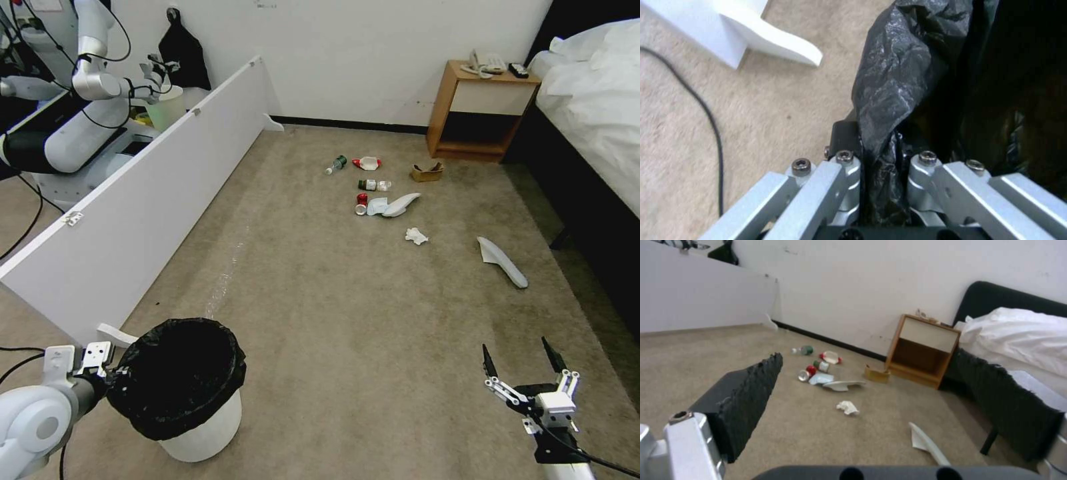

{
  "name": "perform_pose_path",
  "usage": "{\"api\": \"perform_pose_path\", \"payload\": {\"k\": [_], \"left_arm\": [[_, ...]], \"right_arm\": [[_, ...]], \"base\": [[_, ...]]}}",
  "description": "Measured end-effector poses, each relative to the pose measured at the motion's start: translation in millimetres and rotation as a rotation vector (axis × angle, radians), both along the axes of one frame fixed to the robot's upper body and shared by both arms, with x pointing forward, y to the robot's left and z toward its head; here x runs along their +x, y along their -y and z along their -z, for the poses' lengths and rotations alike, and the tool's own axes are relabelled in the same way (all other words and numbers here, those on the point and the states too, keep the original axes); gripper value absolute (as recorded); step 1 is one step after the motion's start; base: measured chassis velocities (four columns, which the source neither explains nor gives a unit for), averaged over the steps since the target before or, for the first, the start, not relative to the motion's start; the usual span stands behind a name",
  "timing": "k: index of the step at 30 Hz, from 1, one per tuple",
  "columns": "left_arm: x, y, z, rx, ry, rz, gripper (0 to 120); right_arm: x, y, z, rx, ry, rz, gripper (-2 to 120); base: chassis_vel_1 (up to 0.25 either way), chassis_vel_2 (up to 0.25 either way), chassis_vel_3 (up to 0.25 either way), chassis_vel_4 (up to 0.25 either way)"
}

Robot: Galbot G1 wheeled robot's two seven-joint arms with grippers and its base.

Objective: Pick up the trash bin and place the garbage on the floor into it.

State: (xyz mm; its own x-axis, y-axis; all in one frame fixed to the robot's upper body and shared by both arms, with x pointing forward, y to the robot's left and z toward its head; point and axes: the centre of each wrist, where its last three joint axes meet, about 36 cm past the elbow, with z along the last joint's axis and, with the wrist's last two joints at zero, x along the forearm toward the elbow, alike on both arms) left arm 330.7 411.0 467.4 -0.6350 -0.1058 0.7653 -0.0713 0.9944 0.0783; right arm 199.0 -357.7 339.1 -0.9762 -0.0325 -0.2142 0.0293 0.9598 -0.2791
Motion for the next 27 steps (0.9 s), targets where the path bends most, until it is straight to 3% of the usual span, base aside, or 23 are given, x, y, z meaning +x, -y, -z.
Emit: {"api": "perform_pose_path", "payload": {"k": [6,8,9,12,13,15,19,22,27], "left_arm": [[-3.9,10.4,-4.9,0.000,0.093,0.054,7],[-6.2,18.7,-13.9,0.013,0.171,0.076,5],[-6.2,18.7,-13.9,0.013,0.171,0.076,5],[-11.4,34.9,-29.7,0.018,0.288,0.114,5],[-11.4,34.9,-29.7,0.018,0.288,0.114,5],[-17.7,45.9,-38.1,0.006,0.344,0.140,5],[-23.0,51.6,-41.7,-0.004,0.364,0.146,5],[-36.3,62.7,-44.0,-0.017,0.433,0.159,5],[-39.6,65.9,-43.2,-0.025,0.502,0.163,5]], "right_arm": [[-2.1,1.2,-4.6,0.018,0.006,0.022,100],[-2.4,1.5,-8.2,0.028,0.012,0.031,100],[-2.4,1.5,-8.2,0.028,0.012,0.031,100],[-2.5,2.0,-10.3,0.039,0.018,0.040,100],[-2.5,2.0,-10.3,0.039,0.018,0.040,100],[-2.2,2.2,-10.9,0.043,0.021,0.042,100],[-1.7,2.2,-11.2,0.042,0.023,0.042,100],[-4.2,2.1,-18.4,0.030,0.033,0.040,100],[-5.9,2.8,-20.3,0.028,0.039,0.042,100]], "base": [[0.000,0.000,0.000,0.000],[0.000,0.000,0.000,0.000],[0.000,0.000,0.000,0.000],[0.000,0.000,0.000,0.000],[0.000,0.000,0.000,0.000],[0.000,0.000,0.000,0.000],[0.000,0.000,0.000,0.000],[0.000,0.000,0.000,0.000],[0.000,0.000,0.000,0.000]]}}
